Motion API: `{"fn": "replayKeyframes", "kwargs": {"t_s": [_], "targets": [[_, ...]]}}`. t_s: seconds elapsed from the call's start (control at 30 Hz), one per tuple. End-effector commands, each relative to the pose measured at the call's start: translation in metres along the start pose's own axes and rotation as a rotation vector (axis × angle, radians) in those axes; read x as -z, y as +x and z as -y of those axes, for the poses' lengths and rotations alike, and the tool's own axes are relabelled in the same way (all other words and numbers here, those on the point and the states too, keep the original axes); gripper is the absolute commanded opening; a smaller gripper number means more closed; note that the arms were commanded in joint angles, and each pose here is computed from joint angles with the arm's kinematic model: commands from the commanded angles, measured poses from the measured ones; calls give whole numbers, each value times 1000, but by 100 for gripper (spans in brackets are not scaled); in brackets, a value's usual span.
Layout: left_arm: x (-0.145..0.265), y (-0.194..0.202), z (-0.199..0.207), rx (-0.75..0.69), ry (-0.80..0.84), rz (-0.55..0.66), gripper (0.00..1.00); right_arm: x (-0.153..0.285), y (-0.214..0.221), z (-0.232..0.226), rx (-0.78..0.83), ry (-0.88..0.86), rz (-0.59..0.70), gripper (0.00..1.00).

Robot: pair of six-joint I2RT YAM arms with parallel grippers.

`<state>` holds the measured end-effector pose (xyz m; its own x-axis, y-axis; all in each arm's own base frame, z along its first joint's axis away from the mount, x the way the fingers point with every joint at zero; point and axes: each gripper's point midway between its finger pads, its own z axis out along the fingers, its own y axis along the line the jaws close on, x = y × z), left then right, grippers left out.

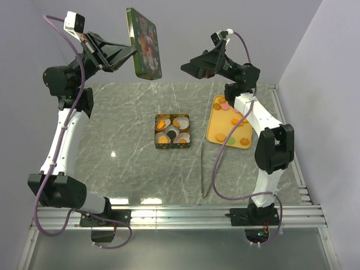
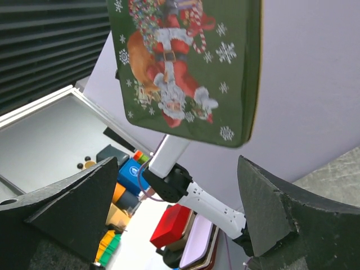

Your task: Pack the cookies

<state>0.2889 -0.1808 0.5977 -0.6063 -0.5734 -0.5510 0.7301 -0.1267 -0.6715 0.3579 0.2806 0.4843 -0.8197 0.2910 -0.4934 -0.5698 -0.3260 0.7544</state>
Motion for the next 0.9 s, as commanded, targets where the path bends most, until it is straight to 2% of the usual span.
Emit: {"fn": "replayKeyframes", "kwargs": {"t_s": [0.0, 0.23, 0.47, 0.7, 0.87], "targets": [[7, 13, 51, -70, 137, -2, 1, -14, 8, -14, 67, -33, -43, 93], [11, 20, 66, -62, 191, -7, 1, -35, 4, 12, 37, -25, -54, 93], [20, 28, 69, -35, 219, 22, 1, -59, 4, 17, 1, -86, -95, 93], [29, 35, 56, -10, 210, 54, 1, -67, 11, 1, -10, -137, -96, 93], [32, 37, 53, 2, 220, 67, 1, -71, 19, -23, -61, -253, -111, 93]]}}
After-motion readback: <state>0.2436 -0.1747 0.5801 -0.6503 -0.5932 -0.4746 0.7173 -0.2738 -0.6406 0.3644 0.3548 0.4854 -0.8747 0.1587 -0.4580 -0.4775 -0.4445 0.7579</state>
